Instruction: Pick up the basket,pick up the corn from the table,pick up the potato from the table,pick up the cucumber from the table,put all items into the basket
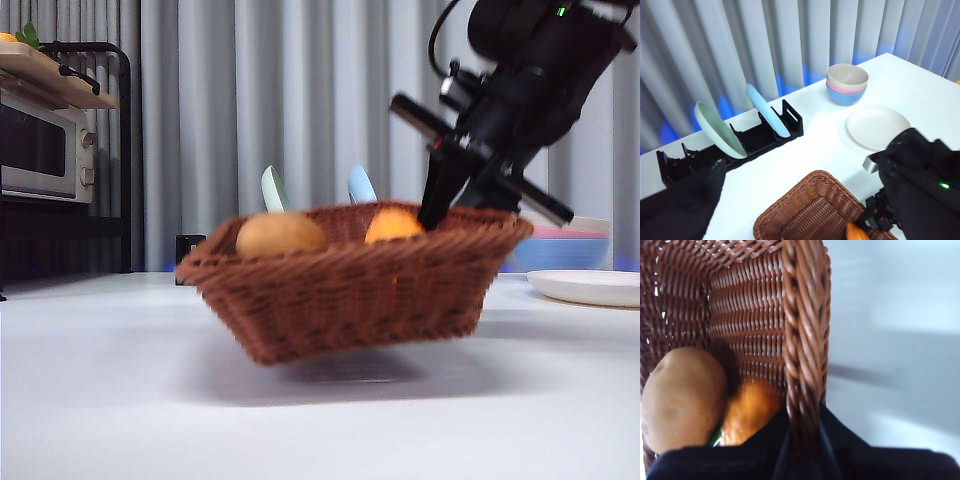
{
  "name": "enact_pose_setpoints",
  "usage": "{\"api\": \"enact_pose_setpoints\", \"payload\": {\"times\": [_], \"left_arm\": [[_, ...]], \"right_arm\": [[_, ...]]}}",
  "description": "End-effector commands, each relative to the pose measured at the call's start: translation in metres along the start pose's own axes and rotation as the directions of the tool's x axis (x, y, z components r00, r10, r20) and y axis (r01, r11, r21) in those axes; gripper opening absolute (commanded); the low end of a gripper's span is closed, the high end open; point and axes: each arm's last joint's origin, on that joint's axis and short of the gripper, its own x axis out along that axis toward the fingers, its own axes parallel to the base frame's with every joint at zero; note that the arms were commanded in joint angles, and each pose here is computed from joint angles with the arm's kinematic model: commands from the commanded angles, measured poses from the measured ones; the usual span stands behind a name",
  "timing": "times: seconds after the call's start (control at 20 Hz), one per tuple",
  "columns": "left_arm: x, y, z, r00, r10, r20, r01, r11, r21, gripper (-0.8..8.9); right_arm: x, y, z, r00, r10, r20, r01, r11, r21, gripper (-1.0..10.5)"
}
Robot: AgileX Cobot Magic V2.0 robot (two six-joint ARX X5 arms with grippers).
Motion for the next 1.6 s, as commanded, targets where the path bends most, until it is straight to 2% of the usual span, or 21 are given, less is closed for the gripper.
{"api": "enact_pose_setpoints", "payload": {"times": [0.05, 0.3, 0.45, 0.55, 0.6, 0.65, 0.8, 0.85, 1.0, 1.1, 1.2, 1.3, 1.35, 1.45, 1.5, 1.6], "left_arm": [[-0.011, 0.004, -0.001, 1.000, 0.010, -0.003, -0.010, 1.000, 0.013, 5.95], [-0.027, 0.009, -0.005, 0.999, 0.033, -0.024, -0.033, 0.999, 0.019, 5.95], [-0.028, 0.010, -0.008, 0.998, 0.035, -0.051, -0.034, 0.999, 0.029, 5.95], [-0.028, 0.010, -0.010, 0.997, 0.035, -0.066, -0.033, 0.999, 0.033, 5.95], [-0.028, 0.010, -0.010, 0.997, 0.036, -0.071, -0.033, 0.999, 0.035, 5.95], [-0.028, 0.010, -0.011, 0.996, 0.036, -0.078, -0.033, 0.999, 0.037, 5.95], [-0.028, 0.010, -0.014, 0.993, 0.039, -0.111, -0.033, 0.998, 0.054, 5.94], [-0.029, 0.011, -0.016, 0.990, 0.042, -0.135, -0.033, 0.997, 0.066, 5.94], [-0.030, 0.013, -0.022, 0.977, 0.106, -0.183, -0.085, 0.989, 0.117, 5.87], [-0.031, 0.015, -0.023, 0.969, 0.158, -0.190, -0.129, 0.979, 0.157, 4.69], [-0.031, 0.015, -0.022, 0.970, 0.162, -0.183, -0.129, 0.975, 0.181, 3.18], [-0.030, 0.016, -0.022, 0.970, 0.168, -0.177, -0.132, 0.971, 0.198, 1.09], [-0.030, 0.017, -0.022, 0.969, 0.171, -0.177, -0.133, 0.969, 0.206, -0.20], [-0.030, 0.017, -0.020, 0.972, 0.168, -0.165, -0.133, 0.969, 0.206, -0.09], [-0.029, 0.017, -0.019, 0.974, 0.167, -0.153, -0.133, 0.969, 0.206, -0.09], [-0.029, 0.017, -0.017, 0.977, 0.165, -0.136, -0.136, 0.970, 0.201, -0.09]], "right_arm": [[0.009, -0.002, 0.001, 1.000, 0.008, -0.017, -0.008, 1.000, 0.024, -0.1], [0.017, -0.006, 0.000, 0.999, -0.014, -0.036, 0.015, 0.999, 0.033, -0.1], [0.017, -0.008, 0.000, 0.996, -0.085, -0.013, 0.085, 0.996, 0.040, -0.1], [0.019, -0.009, 0.000, 0.996, -0.088, -0.024, 0.089, 0.994, 0.056, -0.1], [0.019, -0.010, -0.001, 0.996, -0.090, -0.027, 0.092, 0.994, 0.056, 0.2], [0.019, -0.010, -0.001, 0.995, -0.093, -0.032, 0.094, 0.994, 0.058, 1.1], [0.018, -0.012, -0.002, 0.994, -0.101, -0.043, 0.103, 0.993, 0.065, 4.6], [0.016, -0.013, -0.001, 0.994, -0.104, -0.044, 0.107, 0.992, 0.061, 4.8], [0.002, -0.016, 0.001, 0.994, -0.111, -0.024, 0.111, 0.993, 0.029, 4.8], [-0.016, -0.015, 0.003, 0.994, -0.105, 0.019, 0.104, 0.994, 0.019, 4.8], [-0.040, -0.010, 0.004, 0.993, -0.093, 0.078, 0.094, 0.996, -0.009, 4.7], [-0.066, 0.000, 0.002, 0.986, -0.068, 0.150, 0.079, 0.994, -0.071, 4.6], [-0.078, 0.005, 0.001, 0.981, -0.052, 0.186, 0.074, 0.991, -0.114, 3.8], [-0.103, 0.015, -0.006, 0.969, -0.025, 0.246, 0.077, 0.976, -0.204, 0.8], [-0.115, 0.020, -0.009, 0.961, -0.010, 0.275, 0.078, 0.968, -0.238, -0.2], [-0.128, 0.024, -0.013, 0.950, 0.007, 0.313, 0.082, 0.959, -0.272, -0.2]]}}
